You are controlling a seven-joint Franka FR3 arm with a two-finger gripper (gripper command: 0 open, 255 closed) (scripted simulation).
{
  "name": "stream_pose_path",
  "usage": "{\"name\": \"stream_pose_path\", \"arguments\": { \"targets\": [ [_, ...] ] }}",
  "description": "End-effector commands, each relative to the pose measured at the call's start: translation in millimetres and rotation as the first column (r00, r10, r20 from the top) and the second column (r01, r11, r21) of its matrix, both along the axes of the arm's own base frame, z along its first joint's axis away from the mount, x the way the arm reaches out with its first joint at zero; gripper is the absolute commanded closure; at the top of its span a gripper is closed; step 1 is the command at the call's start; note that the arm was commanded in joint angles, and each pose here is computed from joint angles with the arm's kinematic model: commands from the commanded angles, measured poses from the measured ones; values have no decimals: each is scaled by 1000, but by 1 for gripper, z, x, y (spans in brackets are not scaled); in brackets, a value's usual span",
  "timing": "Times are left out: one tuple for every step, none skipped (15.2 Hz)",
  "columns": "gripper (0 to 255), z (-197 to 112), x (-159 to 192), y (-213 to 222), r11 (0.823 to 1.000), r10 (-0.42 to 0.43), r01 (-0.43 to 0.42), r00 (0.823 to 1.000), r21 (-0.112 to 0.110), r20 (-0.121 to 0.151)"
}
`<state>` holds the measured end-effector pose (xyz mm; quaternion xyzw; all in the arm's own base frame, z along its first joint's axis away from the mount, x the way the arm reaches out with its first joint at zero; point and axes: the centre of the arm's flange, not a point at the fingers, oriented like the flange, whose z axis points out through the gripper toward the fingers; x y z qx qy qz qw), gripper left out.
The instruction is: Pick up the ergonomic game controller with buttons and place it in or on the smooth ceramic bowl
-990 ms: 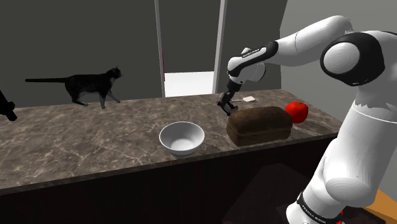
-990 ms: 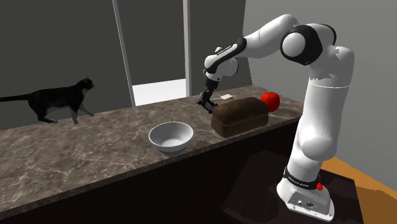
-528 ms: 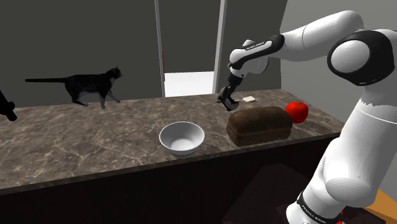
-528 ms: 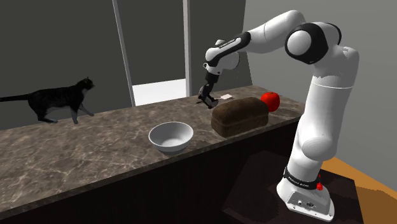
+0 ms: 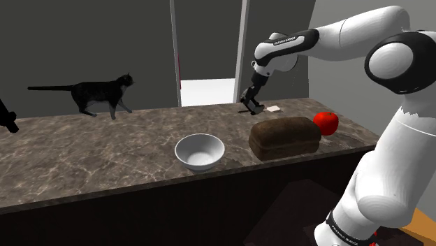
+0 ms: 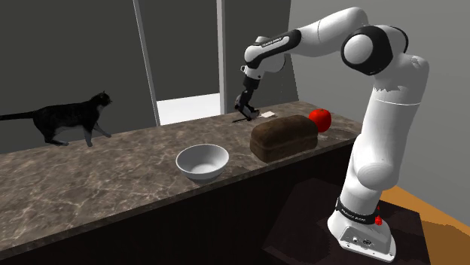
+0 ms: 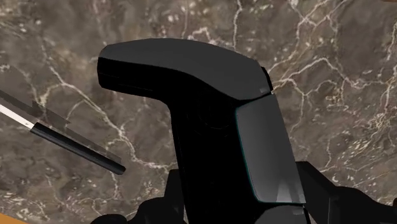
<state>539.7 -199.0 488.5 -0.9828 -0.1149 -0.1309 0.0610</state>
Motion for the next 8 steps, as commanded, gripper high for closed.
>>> {"name": "stream_pose_path", "arguments": {
  "targets": [
    [255,11,-1,1,1000,0,0,1000,0,0],
    [255,16,-1,1,1000,0,0,1000,0,0],
    [255,22,-1,1,1000,0,0,1000,0,0],
    [255,25,-1,1,1000,0,0,1000,0,0],
    [255,25,-3,14,1000,0,0,1000,0,0],
    [255,25,-4,27,1000,0,0,1000,0,0],
    [255,25,-6,41,1000,0,0,1000,0,0],
    [255,26,-7,54,1000,0,0,1000,0,0]
  ]
}}
